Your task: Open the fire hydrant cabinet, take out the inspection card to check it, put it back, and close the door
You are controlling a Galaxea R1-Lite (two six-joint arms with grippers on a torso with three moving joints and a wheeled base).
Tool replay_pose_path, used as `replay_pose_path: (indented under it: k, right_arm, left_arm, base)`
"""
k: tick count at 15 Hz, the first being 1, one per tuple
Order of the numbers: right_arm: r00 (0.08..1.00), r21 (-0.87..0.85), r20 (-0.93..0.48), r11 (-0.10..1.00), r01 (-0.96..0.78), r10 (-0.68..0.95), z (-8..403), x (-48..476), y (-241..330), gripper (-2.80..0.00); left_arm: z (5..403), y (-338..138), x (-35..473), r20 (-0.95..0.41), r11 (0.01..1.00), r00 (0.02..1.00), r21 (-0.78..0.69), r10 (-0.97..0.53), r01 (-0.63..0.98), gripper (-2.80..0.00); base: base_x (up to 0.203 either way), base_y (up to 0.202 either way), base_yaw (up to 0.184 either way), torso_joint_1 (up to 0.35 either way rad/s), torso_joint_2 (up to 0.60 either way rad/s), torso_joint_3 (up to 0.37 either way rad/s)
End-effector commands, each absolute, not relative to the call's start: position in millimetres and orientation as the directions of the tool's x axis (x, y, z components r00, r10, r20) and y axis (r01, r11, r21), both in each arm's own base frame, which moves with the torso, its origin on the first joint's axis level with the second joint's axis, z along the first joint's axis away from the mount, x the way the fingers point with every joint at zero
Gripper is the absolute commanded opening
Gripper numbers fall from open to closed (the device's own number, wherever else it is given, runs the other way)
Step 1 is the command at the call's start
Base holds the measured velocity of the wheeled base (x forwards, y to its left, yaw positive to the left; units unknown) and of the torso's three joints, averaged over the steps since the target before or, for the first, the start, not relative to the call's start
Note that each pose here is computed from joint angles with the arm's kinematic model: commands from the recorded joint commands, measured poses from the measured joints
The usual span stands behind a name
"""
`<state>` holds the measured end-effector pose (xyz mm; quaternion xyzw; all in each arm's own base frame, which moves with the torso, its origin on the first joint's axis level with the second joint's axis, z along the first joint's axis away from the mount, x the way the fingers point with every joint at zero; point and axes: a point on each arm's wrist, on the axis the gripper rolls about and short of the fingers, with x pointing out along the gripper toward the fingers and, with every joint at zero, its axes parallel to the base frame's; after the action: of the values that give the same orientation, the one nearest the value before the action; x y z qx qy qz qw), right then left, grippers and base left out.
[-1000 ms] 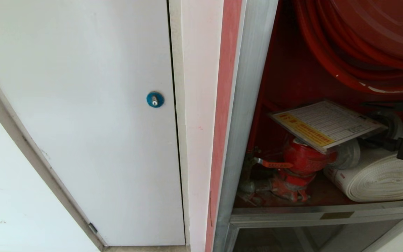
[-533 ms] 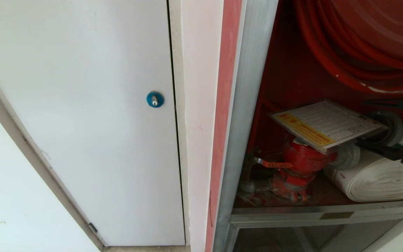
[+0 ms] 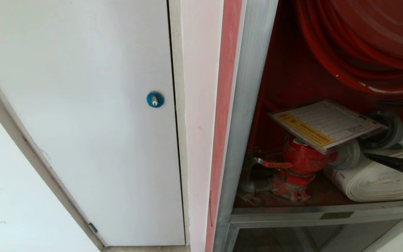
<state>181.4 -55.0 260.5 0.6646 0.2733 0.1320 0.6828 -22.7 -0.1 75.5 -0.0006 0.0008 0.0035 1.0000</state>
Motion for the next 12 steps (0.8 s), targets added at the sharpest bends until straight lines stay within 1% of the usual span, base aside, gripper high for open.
replay_pose_path:
  k: [1, 9, 10, 12]
  right_arm:
    - [0.816, 0.982, -0.188, 0.095, 0.162, 0.547, 268, 165, -48, 0.00]
    - [0.815, 0.982, -0.187, 0.121, 0.144, 0.548, 284, 115, -28, 0.00]
    - [0.814, 0.981, -0.191, 0.128, 0.144, 0.549, 287, 109, -25, -2.80]
    - [0.810, 0.979, -0.201, 0.148, 0.142, 0.551, 292, 96, -20, -2.80]
  left_arm:
    - [75, 0, -22, -0.005, 1.000, 1.000, -0.002, 0.008, -0.008, -2.80]
    - [76, 0, -23, -0.003, 1.000, 1.000, -0.002, 0.008, -0.008, -2.80]
    - [75, 0, -22, -0.005, 1.000, 1.000, -0.002, 0.008, -0.008, -2.80]
    - [75, 0, -23, -0.003, 1.000, 1.000, -0.002, 0.008, -0.008, -2.80]
  base:
    - [0.000, 0.000, 0.000, 0.000, 0.00, 0.000]
    - [0.000, 0.000, 0.000, 0.000, 0.00, 0.000]
    - [0.000, 0.000, 0.000, 0.000, 0.00, 0.000]
    - [0.000, 0.000, 0.000, 0.000, 0.00, 0.000]
